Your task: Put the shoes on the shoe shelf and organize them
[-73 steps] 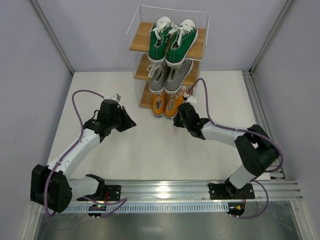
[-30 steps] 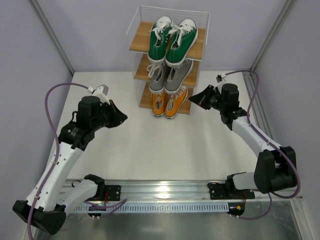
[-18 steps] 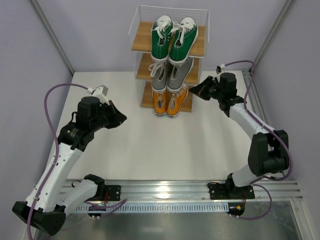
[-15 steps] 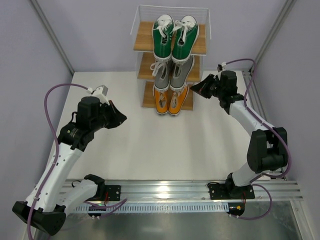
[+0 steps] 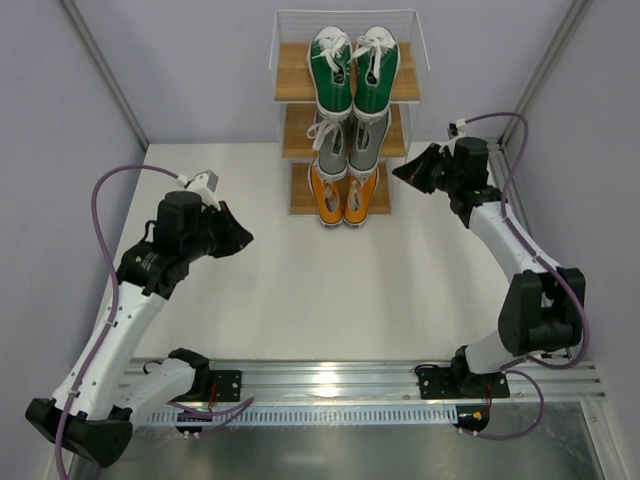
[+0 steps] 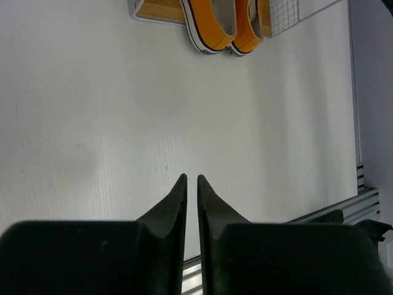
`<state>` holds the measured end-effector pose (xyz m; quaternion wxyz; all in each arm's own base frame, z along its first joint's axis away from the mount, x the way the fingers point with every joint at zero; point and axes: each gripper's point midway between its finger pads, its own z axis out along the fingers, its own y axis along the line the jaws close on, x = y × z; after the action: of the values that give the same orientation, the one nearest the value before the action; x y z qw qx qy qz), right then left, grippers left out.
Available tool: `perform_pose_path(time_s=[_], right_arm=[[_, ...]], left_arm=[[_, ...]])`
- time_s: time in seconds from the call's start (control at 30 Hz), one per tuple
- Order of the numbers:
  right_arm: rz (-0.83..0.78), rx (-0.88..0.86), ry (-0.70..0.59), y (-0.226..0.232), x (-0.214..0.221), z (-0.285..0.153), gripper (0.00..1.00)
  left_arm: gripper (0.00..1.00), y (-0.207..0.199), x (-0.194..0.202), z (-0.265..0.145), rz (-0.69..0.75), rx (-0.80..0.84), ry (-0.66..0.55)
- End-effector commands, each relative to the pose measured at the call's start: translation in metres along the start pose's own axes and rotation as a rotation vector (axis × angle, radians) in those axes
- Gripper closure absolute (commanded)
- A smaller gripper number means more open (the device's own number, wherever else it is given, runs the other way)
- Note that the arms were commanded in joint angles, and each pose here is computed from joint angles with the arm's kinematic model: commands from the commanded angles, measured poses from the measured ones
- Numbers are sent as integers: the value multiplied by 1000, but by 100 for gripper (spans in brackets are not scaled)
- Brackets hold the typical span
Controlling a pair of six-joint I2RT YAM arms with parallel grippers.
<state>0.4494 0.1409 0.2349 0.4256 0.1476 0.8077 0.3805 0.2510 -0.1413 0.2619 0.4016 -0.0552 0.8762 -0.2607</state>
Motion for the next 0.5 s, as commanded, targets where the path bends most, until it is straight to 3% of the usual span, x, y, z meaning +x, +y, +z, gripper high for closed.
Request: perform_pose_path(time_s=[0.0,0.07,0.1,0.13,0.17,0.2,0.23,0.47], right_arm=[[-132,-154,-39,58,0,-63,96],[-213,-229,-60,91,1,-103,94],[-223,-227,-43,95,8,-118,82],[-251,-247,-44,106,8,-132,70],[-314,-283,-101,132,-3,-160,56],[-345,-250,-81,130,2,-171,17],[-397,-258,-133,149,-11,-191,1],[-512,-243,-196,187,-21,-261,0]], left_arm=[[86,-13,-24,-17,34,23,-58],[75,-16,-27,-22,40,30,-63],[56,-20,-31,-24,43,38,-71],[47,-24,-36,-29,43,49,-80],[9,-27,-37,-28,44,56,-76],[1,-30,-40,-29,42,64,-78],[0,-35,-44,-31,44,80,-86],[0,-43,-53,-24,51,103,-88]])
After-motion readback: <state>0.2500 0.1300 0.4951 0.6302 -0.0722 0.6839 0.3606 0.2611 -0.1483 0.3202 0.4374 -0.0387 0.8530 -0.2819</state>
